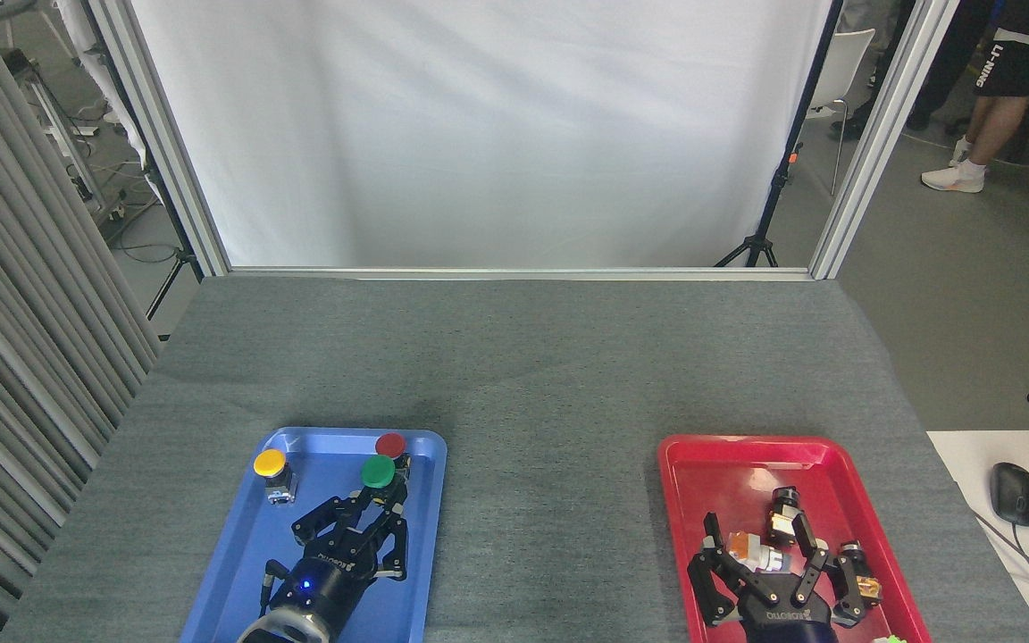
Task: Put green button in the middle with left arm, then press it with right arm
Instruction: 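Carry the green button with the left hand toward the table middle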
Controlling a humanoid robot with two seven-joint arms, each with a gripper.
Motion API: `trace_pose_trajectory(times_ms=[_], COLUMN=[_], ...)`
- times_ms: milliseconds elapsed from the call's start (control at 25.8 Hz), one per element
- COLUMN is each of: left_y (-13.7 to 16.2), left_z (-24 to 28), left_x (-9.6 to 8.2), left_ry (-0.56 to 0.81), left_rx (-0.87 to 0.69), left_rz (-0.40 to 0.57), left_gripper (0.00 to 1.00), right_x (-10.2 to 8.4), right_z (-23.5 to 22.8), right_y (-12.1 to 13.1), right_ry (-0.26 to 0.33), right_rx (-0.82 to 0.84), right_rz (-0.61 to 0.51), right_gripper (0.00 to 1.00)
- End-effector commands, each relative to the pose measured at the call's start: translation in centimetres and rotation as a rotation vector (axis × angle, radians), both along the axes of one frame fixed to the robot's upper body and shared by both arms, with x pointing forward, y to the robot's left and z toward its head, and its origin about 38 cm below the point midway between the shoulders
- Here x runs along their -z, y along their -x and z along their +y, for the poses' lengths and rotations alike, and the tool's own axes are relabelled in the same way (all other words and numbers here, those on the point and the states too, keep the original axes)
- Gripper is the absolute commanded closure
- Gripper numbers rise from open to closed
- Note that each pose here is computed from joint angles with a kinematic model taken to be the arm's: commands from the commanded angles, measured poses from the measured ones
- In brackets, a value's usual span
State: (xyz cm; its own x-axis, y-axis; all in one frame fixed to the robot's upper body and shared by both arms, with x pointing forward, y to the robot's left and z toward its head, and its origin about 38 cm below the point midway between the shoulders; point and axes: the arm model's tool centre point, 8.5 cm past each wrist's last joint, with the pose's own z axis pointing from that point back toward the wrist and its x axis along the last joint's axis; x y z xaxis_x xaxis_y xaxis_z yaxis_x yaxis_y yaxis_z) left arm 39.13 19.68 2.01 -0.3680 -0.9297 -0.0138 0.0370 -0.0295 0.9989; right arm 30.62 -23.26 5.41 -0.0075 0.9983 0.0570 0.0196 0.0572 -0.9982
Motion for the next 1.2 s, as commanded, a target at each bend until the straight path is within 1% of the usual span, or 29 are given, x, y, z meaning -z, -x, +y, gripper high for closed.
trace_pose_trajectory(times_ms=[0,39,155,232,310,426,542,814,969,1046,1162], left_y=[0.0,-0.2,-0.7,-1.3,-1.8,-2.1,-2.4,-2.3,-2.6,-2.6,-3.0], left_z=[-3.2,-4.3,-7.5,-9.7,-11.4,-12.9,-13.3,-14.3,-16.9,-17.2,-16.6], left_x=[-0.7,-0.9,-0.6,0.2,0.5,0.9,0.7,2.3,2.5,2.6,2.5], left_ry=[-0.012,-0.019,-0.052,-0.091,-0.109,-0.097,-0.091,-0.08,-0.06,-0.055,-0.054], left_rx=[0.143,0.175,0.269,0.318,0.347,0.351,0.341,0.327,0.345,0.341,0.29], left_rz=[-0.016,-0.02,0.001,0.056,0.087,0.116,0.113,0.169,0.204,0.205,0.177], left_gripper=[0.97,0.97,0.97,0.97,0.97,0.97,0.97,0.97,0.97,0.98,0.98], right_x=[0.0,0.0,-0.1,-0.4,-0.5,-0.6,-0.7,-1.1,-1.1,-1.1,-1.1], right_z=[0.1,0.0,-0.1,-0.1,-0.1,-0.6,-0.4,-0.5,-0.4,-0.4,-0.4], right_y=[0.0,0.0,0.0,0.1,0.1,0.0,0.0,0.0,0.0,0.0,0.0], right_ry=[-0.001,-0.001,0.007,0.008,0.007,0.018,0.009,0.014,0.011,0.012,0.011], right_rx=[-0.002,0.0,-0.007,-0.01,-0.016,-0.01,-0.001,-0.005,-0.007,-0.007,-0.007], right_rz=[0.0,0.0,0.0,-0.006,-0.005,-0.008,-0.012,-0.022,-0.024,-0.023,-0.023], right_gripper=[0.0,0.0,0.0,0.0,0.0,0.0,0.0,0.0,0.0,0.0,0.0])
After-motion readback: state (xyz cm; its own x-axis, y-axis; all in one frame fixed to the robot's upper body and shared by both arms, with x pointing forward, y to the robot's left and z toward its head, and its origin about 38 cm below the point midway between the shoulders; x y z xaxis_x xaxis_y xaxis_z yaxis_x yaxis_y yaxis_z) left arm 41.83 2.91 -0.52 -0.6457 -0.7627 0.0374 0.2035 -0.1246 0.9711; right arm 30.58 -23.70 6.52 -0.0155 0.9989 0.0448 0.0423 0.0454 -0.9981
